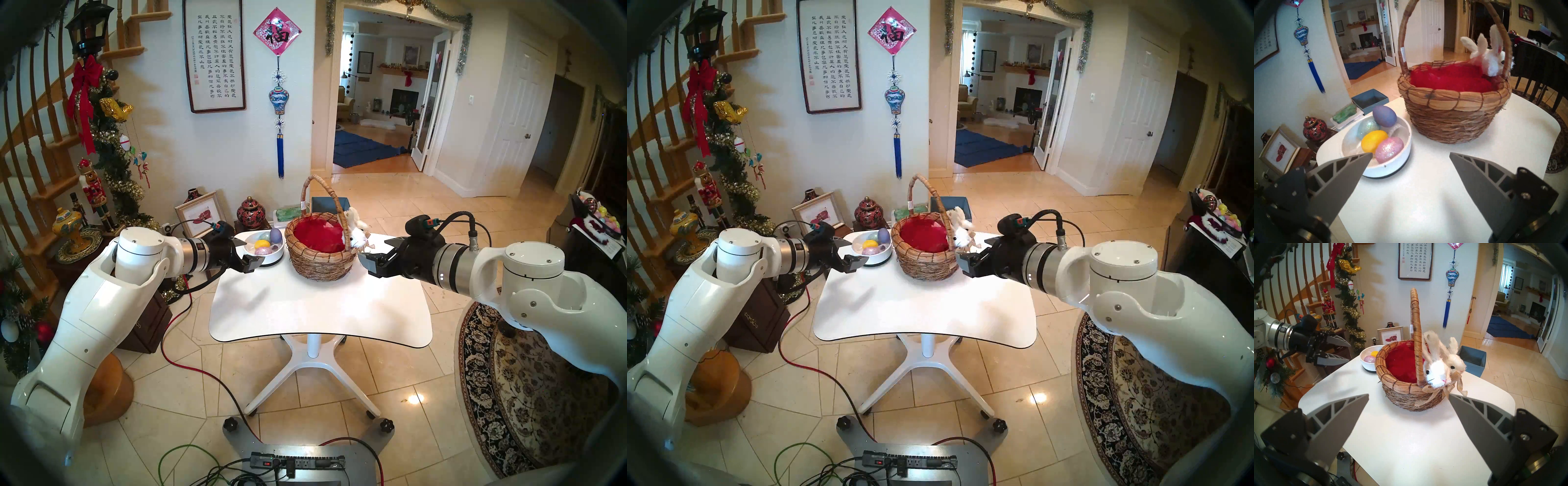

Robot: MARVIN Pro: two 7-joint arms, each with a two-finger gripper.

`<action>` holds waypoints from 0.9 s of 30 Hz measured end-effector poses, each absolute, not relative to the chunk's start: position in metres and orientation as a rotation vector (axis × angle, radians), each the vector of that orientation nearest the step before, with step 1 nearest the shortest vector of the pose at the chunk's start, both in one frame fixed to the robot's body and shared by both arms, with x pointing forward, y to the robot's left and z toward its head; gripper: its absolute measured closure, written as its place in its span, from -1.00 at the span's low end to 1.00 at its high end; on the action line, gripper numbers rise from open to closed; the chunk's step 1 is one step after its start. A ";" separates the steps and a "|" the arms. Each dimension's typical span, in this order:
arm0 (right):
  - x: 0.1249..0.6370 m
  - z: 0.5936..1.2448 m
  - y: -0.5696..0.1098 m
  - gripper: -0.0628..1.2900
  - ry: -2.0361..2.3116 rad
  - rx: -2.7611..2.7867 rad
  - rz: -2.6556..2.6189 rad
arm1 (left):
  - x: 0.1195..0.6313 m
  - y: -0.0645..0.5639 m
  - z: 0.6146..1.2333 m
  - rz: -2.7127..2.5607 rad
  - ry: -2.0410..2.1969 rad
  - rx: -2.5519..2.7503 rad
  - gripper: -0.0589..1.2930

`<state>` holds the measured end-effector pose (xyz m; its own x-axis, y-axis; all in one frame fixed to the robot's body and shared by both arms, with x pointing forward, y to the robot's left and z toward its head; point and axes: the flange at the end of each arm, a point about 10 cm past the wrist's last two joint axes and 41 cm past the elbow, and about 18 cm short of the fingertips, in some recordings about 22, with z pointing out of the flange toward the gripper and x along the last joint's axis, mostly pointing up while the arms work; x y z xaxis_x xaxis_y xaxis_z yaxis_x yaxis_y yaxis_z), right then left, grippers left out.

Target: Put easter egg into basket

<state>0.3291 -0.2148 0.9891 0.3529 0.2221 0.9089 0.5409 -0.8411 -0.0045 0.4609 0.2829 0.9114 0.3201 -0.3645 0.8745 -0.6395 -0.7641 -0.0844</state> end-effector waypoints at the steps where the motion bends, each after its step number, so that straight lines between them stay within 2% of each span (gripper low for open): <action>1: 0.329 0.989 -0.215 -0.89 -0.677 -2.316 -1.483 | 0.466 0.283 0.913 1.423 -0.894 2.315 -0.91; 27: 0.329 0.989 -0.215 -0.89 -0.678 -2.317 -1.482 | 0.528 0.264 0.897 1.377 -0.833 2.380 -0.91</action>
<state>0.3290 -0.2150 0.9890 0.3536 0.2233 0.9084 0.5409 -0.8411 -0.0038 0.5283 0.2644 0.8965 0.3838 -0.3443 0.8568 -0.5990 -0.7990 -0.0528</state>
